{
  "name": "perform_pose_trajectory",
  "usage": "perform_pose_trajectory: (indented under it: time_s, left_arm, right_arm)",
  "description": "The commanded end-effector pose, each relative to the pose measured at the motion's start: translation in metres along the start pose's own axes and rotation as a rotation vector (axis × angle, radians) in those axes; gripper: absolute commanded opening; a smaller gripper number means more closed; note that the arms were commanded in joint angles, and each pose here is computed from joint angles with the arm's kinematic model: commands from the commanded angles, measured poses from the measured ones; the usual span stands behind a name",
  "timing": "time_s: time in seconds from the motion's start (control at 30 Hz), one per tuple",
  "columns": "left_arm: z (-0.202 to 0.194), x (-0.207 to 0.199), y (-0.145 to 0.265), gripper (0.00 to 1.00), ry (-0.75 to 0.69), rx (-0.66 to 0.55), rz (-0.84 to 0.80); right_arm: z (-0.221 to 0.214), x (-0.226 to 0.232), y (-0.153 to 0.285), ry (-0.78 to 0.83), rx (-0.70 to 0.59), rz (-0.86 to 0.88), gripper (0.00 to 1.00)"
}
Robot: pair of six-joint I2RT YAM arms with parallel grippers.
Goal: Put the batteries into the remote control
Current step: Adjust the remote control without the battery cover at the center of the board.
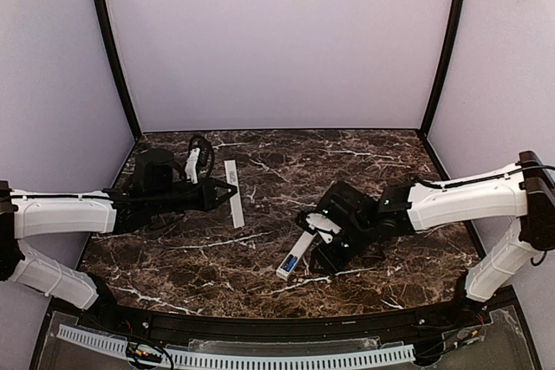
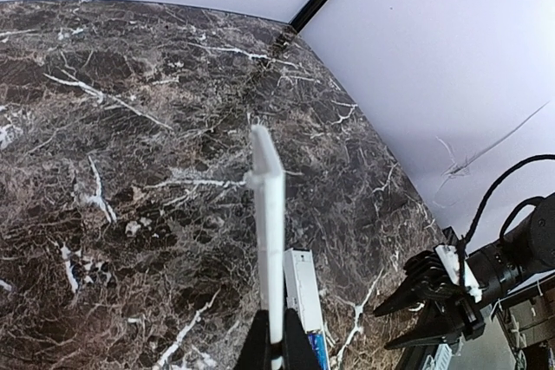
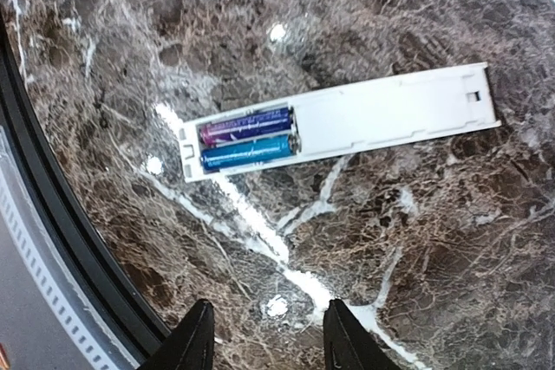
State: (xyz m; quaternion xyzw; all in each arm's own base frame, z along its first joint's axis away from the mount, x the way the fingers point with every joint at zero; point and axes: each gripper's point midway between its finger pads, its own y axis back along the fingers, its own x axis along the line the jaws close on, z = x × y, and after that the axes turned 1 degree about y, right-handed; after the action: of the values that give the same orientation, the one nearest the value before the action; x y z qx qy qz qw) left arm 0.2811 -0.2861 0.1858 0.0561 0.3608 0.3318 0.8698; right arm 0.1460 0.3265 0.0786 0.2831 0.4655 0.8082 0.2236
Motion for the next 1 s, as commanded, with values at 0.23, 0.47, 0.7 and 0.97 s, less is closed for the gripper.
perform_pose_trajectory:
  time_s: [0.23, 0.47, 0.7, 0.97]
  left_arm:
    - [-0.013, -0.015, 0.008, 0.00, -0.049, 0.089, -0.070]
    - [-0.016, -0.018, 0.008, 0.00, -0.049, 0.099, -0.092]
    - [-0.025, -0.019, 0.007, 0.00, -0.062, 0.126, -0.122]
    - [-0.037, -0.031, 0.004, 0.00, -0.076, 0.203, -0.210]
  right_arm:
    - [-0.007, 0.003, -0.060, -0.006, 0.043, -0.025, 0.33]
    - [0.021, 0.002, -0.073, 0.013, 0.003, -0.044, 0.31]
    - [0.053, -0.003, -0.069, -0.015, -0.075, 0.010, 0.32]
    - [0.095, 0.024, -0.027, 0.058, -0.223, 0.216, 0.40]
